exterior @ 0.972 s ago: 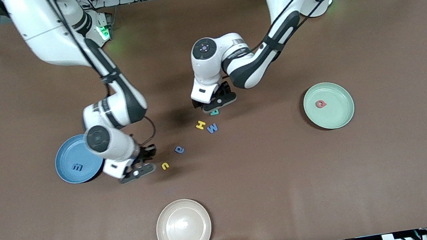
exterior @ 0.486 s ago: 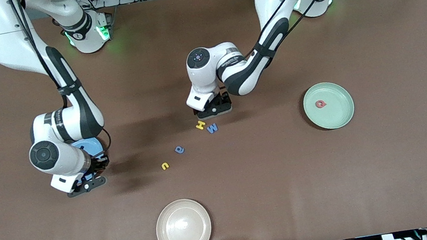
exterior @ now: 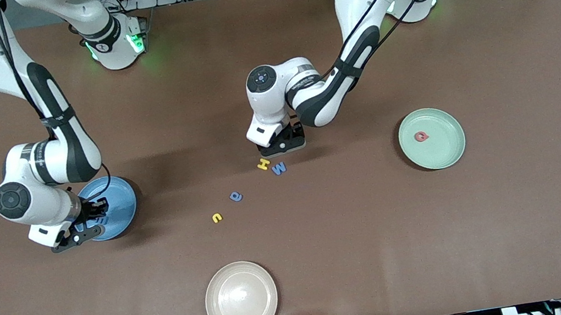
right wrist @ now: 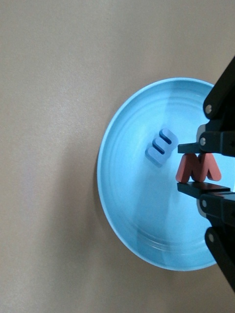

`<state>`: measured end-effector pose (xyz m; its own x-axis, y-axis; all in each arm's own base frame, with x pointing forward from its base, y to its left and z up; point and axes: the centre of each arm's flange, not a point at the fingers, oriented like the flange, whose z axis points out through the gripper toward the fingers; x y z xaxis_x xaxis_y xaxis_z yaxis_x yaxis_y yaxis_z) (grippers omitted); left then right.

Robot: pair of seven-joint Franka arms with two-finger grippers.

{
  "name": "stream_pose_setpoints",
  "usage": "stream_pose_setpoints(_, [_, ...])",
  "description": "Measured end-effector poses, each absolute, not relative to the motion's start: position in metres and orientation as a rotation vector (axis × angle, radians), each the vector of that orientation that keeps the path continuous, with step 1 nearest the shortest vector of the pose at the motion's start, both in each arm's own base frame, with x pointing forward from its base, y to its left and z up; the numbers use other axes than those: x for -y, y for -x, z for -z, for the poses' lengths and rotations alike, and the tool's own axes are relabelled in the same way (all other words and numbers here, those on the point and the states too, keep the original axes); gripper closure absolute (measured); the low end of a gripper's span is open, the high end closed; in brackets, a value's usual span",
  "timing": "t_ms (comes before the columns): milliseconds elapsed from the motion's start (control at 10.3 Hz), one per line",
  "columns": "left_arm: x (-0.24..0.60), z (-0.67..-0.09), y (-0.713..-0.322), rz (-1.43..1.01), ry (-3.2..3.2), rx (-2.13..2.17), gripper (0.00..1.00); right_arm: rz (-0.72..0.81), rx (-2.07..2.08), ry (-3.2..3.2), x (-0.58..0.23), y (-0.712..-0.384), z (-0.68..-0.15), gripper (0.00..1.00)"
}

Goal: Sort upper and lower case letters into plates

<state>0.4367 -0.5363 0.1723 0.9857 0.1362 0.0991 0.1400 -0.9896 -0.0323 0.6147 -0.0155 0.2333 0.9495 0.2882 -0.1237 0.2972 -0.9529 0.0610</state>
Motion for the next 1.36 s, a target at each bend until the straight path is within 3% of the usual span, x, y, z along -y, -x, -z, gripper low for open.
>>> stream_pose_setpoints(97, [0.535,-0.167,-0.436,0.139,3.087,0.215,0.14,0.176,-0.461,-3.025,0.013,-0.613,-0.233,0.63])
stream_pose_setpoints(292, [0.536,-0.166,-0.437,0.139,3.089,0.217,0.18,0.172,-0.468,-3.026,0.009,-0.613,-0.234,0.33])
stream_pose_setpoints(486, [0.538,-0.169,-0.438,0.144,3.091,0.219,0.44,0.162,-0.456,-3.039,0.007,-0.613,-0.234,0.06])
stream_pose_setpoints(583, [0.538,-0.17,-0.438,0.144,3.09,0.22,0.48,0.146,-0.428,-3.071,0.002,-0.615,-0.235,0.0])
stream_pose_setpoints(972, [0.539,-0.174,-0.439,0.147,3.089,0.221,0.62,0.065,-0.341,-3.169,-0.06,-0.628,-0.246,0.0])
stream_pose_setpoints(1361, [0.525,-0.175,-0.456,0.126,3.088,0.266,0.62,0.041,-0.34,-3.159,-0.139,-0.636,-0.237,0.0])
